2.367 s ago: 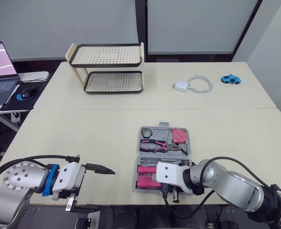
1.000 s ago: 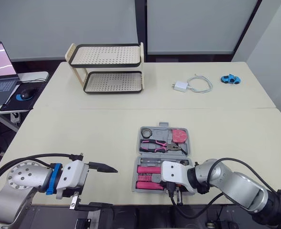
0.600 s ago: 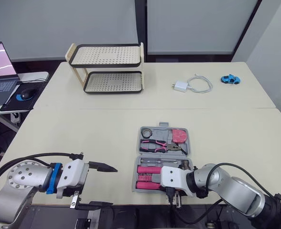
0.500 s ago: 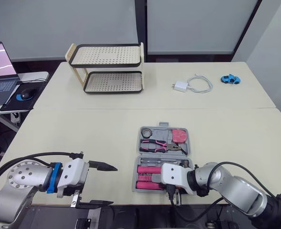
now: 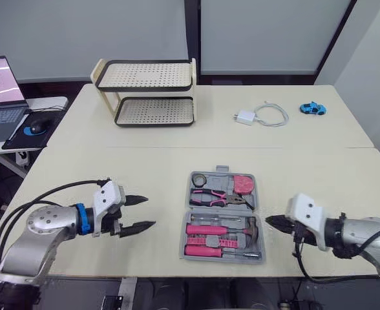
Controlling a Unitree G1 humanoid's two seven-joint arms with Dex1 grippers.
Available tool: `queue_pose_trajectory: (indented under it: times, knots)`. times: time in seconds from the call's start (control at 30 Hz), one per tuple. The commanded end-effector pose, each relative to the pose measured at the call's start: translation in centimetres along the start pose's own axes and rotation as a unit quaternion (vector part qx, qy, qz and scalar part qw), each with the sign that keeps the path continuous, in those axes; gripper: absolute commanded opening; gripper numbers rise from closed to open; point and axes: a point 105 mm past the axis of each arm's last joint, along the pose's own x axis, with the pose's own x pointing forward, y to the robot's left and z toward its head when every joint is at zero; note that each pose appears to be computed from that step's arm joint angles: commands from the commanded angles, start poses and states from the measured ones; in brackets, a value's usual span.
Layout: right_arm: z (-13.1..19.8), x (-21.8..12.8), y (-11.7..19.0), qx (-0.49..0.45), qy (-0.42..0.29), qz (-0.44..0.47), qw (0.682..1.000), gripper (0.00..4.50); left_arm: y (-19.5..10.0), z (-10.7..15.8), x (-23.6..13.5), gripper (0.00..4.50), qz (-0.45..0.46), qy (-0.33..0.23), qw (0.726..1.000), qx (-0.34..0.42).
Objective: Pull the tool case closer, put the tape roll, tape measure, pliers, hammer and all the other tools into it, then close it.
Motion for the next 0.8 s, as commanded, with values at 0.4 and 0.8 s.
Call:
queue_pose_trajectory:
  times: [0.4,0.8]
  knots:
    - [-3.7,3.8,-3.1,-0.039,0.038,-0.027,0.998,0.00,1.0,-1.3,6.8,0.01,-0.046,0.019,0.998,0.030]
    - [-3.3,6.4,-3.8,-0.051,0.030,-0.005,0.998,0.00,0.2,-1.7,9.5,0.01,-0.060,0.015,0.997,0.045]
